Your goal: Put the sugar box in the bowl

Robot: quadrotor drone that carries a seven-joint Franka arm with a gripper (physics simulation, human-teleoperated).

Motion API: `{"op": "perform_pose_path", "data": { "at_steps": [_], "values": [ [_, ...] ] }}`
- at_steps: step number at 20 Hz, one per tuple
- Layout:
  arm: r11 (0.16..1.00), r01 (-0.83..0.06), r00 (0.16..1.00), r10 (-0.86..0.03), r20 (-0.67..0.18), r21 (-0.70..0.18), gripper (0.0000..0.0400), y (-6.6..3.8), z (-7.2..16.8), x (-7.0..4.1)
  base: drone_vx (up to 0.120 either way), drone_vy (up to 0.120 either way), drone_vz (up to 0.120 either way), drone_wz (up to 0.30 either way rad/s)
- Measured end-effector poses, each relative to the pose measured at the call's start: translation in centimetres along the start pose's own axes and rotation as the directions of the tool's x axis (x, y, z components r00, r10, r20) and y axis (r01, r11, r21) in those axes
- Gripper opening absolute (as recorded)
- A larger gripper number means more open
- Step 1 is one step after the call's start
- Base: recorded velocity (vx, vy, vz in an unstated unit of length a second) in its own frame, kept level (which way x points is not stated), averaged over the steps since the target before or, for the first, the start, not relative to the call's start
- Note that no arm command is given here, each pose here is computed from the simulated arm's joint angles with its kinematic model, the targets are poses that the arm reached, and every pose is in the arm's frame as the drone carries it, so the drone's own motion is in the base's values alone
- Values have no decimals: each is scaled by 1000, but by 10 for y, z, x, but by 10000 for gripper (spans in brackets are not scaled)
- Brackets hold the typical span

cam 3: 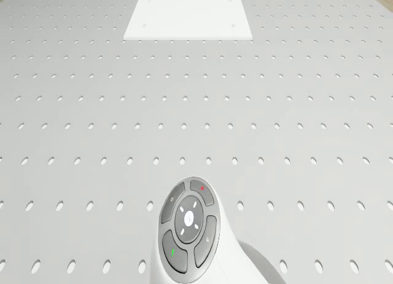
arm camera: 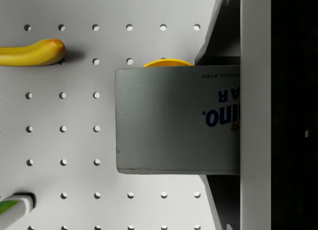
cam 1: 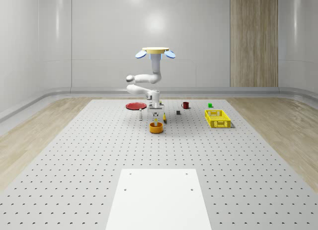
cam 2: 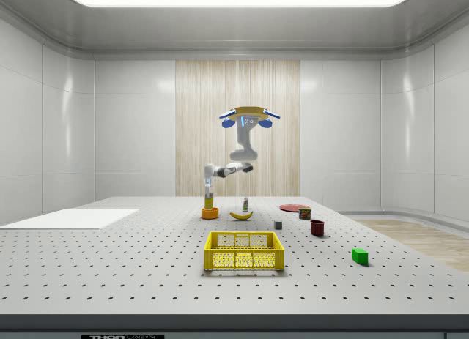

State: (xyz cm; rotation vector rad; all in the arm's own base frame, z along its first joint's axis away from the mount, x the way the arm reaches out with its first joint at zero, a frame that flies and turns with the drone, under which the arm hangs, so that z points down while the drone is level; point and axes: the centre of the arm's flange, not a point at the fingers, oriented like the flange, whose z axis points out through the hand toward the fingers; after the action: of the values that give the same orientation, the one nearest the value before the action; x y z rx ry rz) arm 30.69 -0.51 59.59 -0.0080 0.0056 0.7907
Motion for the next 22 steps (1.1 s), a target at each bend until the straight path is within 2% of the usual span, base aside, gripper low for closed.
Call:
{"op": "perform_pose_path", "data": {
  "at_steps": [9,11,14,17,22],
  "values": [
    [1000,0,1000,0,0,0,165,0,33,0,0,0,0,0],
    [1000,1,1000,-1,2,1,257,0,36,-1,0,0,0,0],
    [1000,3,1000,-3,6,2,332,0,34,-1,0,0,0,0],
    [1000,3,1000,-4,7,3,368,0,26,-1,0,0,0,0],
    [1000,4,1000,-4,9,4,391,-1,19,-1,0,0,0,0]
  ]
}}
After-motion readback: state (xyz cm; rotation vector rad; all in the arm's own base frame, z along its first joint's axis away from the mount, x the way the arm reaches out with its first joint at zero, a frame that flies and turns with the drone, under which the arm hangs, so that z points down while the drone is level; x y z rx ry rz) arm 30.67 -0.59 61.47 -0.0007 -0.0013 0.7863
